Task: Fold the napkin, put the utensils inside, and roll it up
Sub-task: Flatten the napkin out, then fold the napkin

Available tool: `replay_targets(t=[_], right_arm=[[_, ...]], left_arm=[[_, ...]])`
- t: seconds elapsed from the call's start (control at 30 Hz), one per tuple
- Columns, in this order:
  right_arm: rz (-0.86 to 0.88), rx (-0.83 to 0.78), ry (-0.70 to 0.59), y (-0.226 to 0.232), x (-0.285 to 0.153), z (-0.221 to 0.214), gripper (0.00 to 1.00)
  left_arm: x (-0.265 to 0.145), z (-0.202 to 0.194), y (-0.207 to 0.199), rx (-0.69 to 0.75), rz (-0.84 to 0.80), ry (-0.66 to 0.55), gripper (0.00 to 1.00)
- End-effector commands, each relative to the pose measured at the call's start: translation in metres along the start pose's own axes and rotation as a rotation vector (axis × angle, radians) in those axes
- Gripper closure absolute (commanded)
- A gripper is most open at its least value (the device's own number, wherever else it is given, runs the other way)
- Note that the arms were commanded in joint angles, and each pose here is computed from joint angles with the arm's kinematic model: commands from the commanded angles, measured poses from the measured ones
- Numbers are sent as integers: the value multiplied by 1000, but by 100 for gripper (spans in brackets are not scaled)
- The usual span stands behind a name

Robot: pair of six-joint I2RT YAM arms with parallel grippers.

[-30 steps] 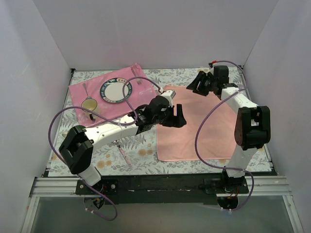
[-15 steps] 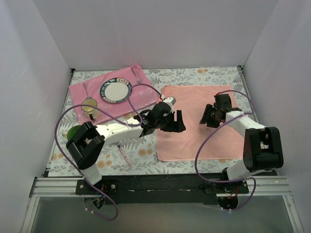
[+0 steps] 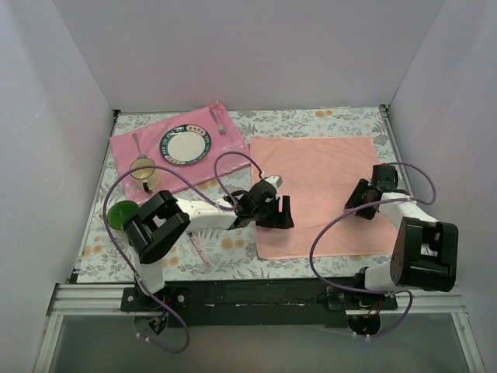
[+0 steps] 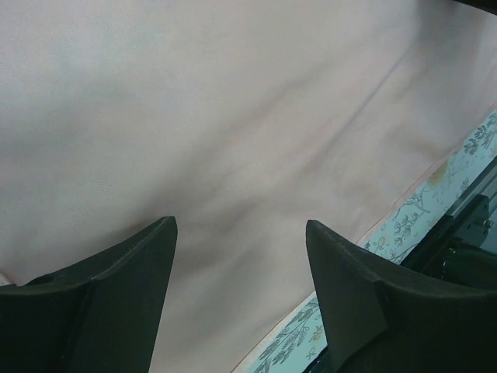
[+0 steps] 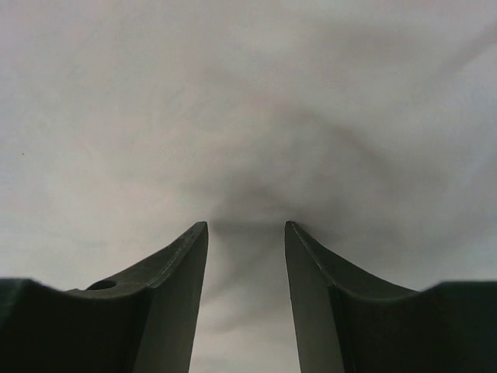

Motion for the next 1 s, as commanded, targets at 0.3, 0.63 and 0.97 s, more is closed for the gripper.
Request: replay_targets(t=[0.3, 0.63, 0.97], right_arm=[[61, -137, -48, -4, -44, 5, 46], [301, -537, -82, 95, -98, -59, 32], [414, -1270, 118, 144, -135, -212, 35]], left_arm=[[-32, 35, -51, 126, -13, -81, 28], [-181, 136, -52, -55, 79, -571, 18], [-280, 142, 11, -171, 264, -849, 9]])
Point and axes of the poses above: each gripper's point midway between its finger pads, its own x axis out along the fingers, its own y axis along the line the jaws close on, z = x × y, the point moved 7 cm from there along -x, back along the fingers
